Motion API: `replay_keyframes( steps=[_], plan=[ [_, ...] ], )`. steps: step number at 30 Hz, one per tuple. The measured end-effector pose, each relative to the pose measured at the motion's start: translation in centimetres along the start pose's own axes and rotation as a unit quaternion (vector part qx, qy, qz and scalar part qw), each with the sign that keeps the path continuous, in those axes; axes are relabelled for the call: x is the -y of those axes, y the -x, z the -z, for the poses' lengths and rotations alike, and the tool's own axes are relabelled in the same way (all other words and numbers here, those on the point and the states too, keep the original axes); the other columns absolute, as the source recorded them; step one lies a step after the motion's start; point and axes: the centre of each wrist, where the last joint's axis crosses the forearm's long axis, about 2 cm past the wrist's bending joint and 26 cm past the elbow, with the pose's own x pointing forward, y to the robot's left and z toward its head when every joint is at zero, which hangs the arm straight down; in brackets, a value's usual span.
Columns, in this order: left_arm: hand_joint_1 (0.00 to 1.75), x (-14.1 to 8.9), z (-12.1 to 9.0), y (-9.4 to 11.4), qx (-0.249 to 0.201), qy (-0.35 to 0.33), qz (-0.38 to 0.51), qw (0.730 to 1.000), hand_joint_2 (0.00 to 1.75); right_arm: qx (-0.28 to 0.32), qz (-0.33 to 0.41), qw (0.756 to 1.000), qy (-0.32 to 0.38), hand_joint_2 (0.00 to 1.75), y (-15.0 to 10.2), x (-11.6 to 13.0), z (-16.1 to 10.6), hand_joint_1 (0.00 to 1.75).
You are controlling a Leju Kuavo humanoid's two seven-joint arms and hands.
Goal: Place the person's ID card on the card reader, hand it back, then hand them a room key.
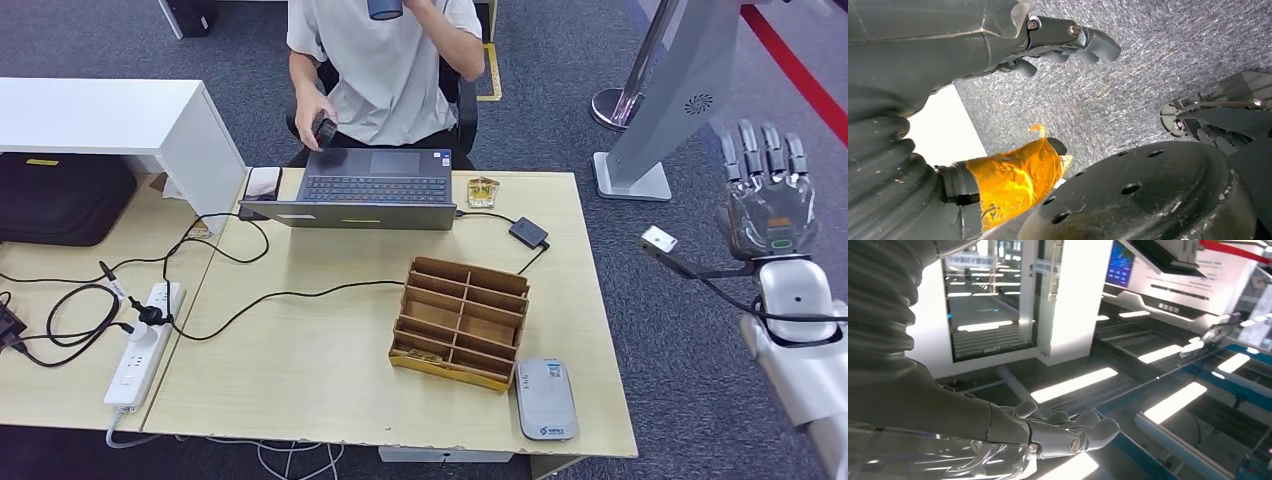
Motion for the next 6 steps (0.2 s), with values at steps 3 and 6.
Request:
replay_keyframes(
  steps=[3,6],
  plan=[
    [0.00,0.0,0.0,0.0,-0.002,-0.002,-0.004,1.000,1.75,-0.027,-0.027,0.999,-0.027,1.75,2.3,-0.9,-1.6,0.00],
    [0.00,0.1,0.0,0.2,-0.005,-0.005,-0.008,1.000,1.75,-0.064,-0.052,0.995,-0.055,1.75,5.3,-1.9,-4.3,0.00]
  ],
)
